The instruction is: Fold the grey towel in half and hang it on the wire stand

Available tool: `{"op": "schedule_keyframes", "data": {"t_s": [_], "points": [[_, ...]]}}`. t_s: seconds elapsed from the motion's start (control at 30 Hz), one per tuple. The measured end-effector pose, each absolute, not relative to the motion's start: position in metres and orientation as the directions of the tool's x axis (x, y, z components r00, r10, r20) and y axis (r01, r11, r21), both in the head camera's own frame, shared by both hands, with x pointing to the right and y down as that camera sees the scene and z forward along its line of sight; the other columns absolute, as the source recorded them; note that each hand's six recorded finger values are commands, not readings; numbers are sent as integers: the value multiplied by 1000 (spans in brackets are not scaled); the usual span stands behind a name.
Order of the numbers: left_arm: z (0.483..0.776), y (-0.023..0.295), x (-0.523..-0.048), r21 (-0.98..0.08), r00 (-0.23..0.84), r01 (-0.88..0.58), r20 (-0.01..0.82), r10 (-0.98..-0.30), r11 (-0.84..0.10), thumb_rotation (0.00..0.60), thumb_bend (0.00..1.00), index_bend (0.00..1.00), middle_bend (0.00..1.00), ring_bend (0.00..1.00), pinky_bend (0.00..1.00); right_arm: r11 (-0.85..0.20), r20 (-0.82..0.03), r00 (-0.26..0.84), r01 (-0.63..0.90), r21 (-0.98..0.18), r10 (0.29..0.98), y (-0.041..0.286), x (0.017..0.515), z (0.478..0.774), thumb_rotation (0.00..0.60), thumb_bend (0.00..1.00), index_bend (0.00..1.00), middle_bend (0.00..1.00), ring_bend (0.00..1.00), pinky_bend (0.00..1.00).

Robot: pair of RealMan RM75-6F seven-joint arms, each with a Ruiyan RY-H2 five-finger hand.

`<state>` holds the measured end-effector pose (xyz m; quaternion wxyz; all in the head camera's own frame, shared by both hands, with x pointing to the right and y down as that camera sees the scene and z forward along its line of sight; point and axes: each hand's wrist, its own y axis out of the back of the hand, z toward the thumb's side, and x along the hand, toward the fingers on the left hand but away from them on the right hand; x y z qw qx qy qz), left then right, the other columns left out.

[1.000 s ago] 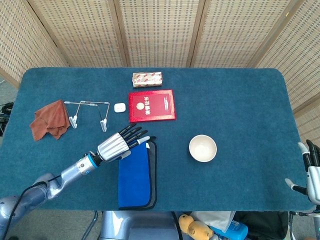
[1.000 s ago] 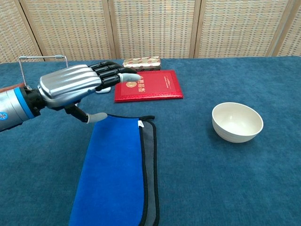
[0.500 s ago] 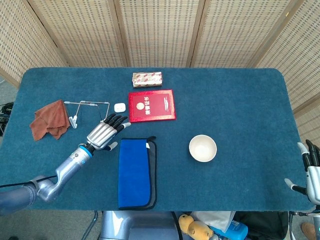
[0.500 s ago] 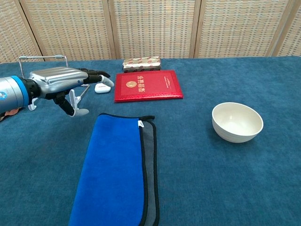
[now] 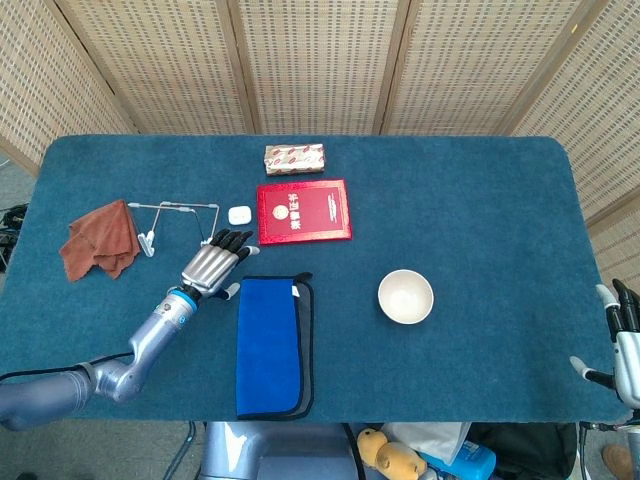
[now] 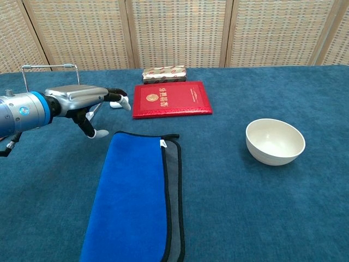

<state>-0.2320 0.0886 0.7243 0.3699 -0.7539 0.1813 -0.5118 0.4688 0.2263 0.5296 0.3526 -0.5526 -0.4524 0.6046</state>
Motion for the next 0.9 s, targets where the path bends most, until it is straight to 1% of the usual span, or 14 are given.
{"op": "schedule_keyframes", "data": {"t_s": [0.2, 0.43, 0.9], "points": [[731, 93, -226, -729, 362, 107, 662, -656, -676, 600, 376, 208, 0, 0, 0, -341, -348, -142, 77, -937, 927, 226, 470, 529, 600, 0, 0, 0, 0, 0], [738, 103, -210, -714, 363, 82, 671, -647, -695, 600, 377, 228, 0, 0, 0, -342, -350, -145, 82, -936, 925, 226, 471, 529, 600, 0, 0, 0, 0, 0], [751, 108, -208, -704, 329, 111, 692, -643, -701, 600, 383, 261, 0, 0, 0, -337, -347, -148, 90, -937, 926, 225, 473, 527, 600, 0, 0, 0, 0, 0]]}}
